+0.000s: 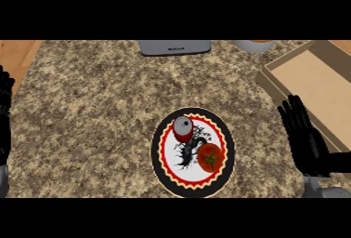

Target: Pick the tomato from the plate and place it in the cardboard box

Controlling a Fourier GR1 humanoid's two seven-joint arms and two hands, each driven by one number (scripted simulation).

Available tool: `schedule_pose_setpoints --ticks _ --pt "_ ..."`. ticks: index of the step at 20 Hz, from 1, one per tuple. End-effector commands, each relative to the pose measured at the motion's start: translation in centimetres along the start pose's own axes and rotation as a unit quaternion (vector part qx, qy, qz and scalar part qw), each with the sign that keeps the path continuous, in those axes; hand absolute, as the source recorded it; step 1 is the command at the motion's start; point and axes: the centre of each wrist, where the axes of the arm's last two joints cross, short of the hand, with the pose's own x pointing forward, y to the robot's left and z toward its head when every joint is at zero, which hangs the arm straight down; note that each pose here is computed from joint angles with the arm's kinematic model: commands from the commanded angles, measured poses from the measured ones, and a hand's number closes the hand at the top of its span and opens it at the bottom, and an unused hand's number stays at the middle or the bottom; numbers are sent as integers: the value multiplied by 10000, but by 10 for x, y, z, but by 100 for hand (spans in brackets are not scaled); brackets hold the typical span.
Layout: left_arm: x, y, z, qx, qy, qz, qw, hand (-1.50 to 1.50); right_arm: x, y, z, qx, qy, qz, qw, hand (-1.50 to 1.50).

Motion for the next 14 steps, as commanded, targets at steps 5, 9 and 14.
schedule_pose_setpoints --ticks 5,9,14 --pt "-13 -34 18 -865 1456 1356 9762 0 63 50 -31 3070 -1272 869 9392 -150" --pt "-17 -43 28 -1197 2255 2067 9445 0 80 54 -35 2160 -3237 938 9164 -150" --pt "-30 -27 29 -1077 2482 2100 9395 0 79 36 -20 3268 -4196 1115 8395 -150"
